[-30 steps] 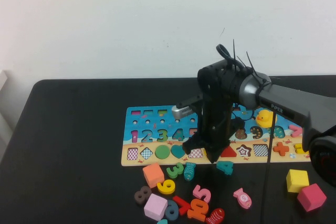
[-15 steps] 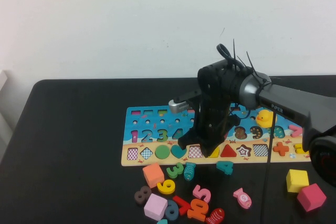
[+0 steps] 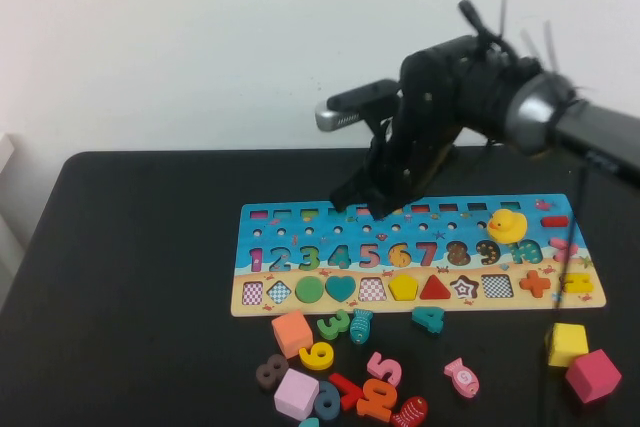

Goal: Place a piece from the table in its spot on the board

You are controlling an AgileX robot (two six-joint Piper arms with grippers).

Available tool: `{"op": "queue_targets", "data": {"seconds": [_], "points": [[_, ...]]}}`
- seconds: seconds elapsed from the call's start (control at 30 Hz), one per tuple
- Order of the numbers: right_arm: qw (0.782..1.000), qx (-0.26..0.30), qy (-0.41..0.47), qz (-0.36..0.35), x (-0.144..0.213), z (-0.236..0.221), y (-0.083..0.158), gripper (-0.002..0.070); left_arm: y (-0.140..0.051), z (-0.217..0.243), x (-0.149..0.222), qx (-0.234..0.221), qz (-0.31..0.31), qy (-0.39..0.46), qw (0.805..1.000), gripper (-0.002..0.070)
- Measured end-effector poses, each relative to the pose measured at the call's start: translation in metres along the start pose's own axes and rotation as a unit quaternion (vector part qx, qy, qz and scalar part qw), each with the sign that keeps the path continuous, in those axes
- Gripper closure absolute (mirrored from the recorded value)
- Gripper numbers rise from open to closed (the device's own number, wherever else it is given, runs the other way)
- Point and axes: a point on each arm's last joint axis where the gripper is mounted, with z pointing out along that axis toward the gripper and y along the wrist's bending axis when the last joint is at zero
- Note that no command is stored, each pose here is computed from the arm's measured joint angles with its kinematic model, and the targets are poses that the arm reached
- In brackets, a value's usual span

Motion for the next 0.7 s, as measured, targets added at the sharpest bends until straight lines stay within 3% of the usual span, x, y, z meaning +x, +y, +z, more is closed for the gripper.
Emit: {"op": "queue_targets", "data": {"seconds": [0.27, 0.5, 0.7], "points": [[0.991, 0.000, -0.134, -0.012, 0.042, -0.077, 0.007, 0.0657, 0.000, 0.000, 0.000, 0.000, 0.000, 0.000, 1.000, 0.0677], [0.951, -0.014, -0.304, -0.054, 0.106, -0.184, 0.027, 0.0657, 0.000, 0.000, 0.000, 0.000, 0.000, 0.000, 1.000, 0.0677], [0.929, -0.014, -0.363, -0.062, 0.170, -0.233, 0.022, 0.0657, 0.000, 0.000, 0.000, 0.000, 0.000, 0.000, 1.000, 0.0677]]}}
